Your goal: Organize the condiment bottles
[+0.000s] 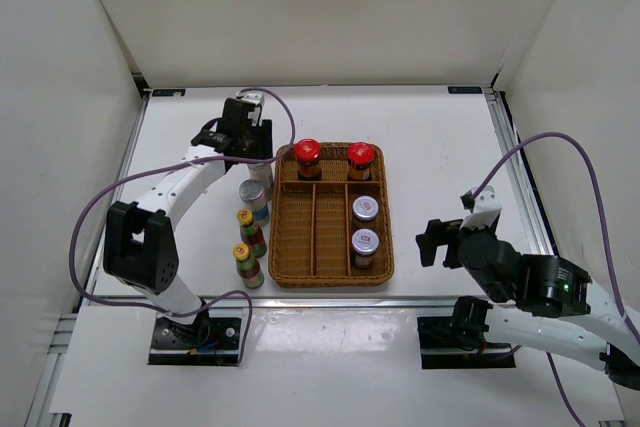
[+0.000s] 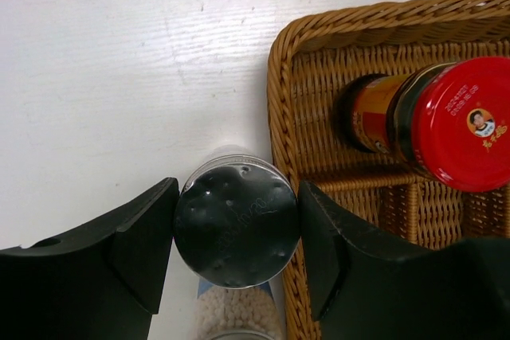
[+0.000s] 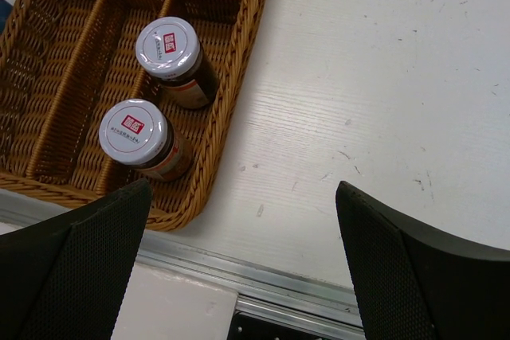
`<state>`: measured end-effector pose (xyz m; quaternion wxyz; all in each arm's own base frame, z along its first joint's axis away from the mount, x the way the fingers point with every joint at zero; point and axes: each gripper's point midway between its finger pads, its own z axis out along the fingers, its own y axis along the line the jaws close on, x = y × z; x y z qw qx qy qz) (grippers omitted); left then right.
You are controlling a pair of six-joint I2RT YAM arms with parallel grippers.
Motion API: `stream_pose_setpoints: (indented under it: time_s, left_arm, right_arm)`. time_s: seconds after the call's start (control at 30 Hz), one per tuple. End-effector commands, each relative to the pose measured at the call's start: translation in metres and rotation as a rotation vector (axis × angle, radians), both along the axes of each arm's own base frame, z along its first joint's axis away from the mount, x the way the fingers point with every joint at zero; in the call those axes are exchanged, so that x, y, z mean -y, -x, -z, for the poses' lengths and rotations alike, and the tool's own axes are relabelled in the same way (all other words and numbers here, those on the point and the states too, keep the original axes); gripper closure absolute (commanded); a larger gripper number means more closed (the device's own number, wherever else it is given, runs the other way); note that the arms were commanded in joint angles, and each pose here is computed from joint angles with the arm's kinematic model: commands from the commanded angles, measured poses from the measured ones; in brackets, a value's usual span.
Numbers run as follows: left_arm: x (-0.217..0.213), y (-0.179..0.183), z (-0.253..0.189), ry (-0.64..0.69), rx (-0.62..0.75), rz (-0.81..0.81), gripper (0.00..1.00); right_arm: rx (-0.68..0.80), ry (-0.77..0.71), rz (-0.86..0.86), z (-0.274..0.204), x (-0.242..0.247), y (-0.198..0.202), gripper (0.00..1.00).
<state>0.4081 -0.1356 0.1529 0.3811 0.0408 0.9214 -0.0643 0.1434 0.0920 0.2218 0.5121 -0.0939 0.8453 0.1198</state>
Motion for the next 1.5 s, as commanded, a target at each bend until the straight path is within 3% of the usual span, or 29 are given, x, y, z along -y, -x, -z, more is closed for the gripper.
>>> stream_pose_setpoints:
  time_s: [0.0,0.27,0.43,0.67,0.8,0.93,1.47]
  left_arm:
    - [-0.018,0.015,-0.003,-0.069,-0.046,-0.084,0.89]
    - [-0.011,0.014,-0.13,-0.066,0.214,-0.134,0.89]
    - [0.012,0.03,-0.172,-0.056,0.257,-0.071,0.89]
    - [0.07,0.067,-0.219,0.087,0.354,0.047,0.89]
    - [0.119,0.088,-0.195,0.15,0.336,0.166,0.89]
    - [0.142,0.092,-0.176,0.154,0.352,0.212,0.89]
    - [0.19,0.075,-0.082,0.154,0.314,0.272,0.89]
  right_arm:
    - [0.02,-0.021,0.001,-0.005,-0.005,-0.003,0.01]
    - [0.017,-0.013,0.001,-0.004,-0.006,-0.003,0.01]
    - [0.017,-0.013,0.001,-0.004,-0.006,-0.003,0.01]
    - [0.014,-0.004,0.001,-0.003,-0.007,-0.003,0.01]
    - [0.008,0.013,0.001,0.0,-0.009,-0.004,0.01]
    - [0.005,0.022,-0.009,0.001,-0.011,-0.003,0.01]
    - [-0.019,0.06,-0.012,0.008,-0.017,-0.004,0.01]
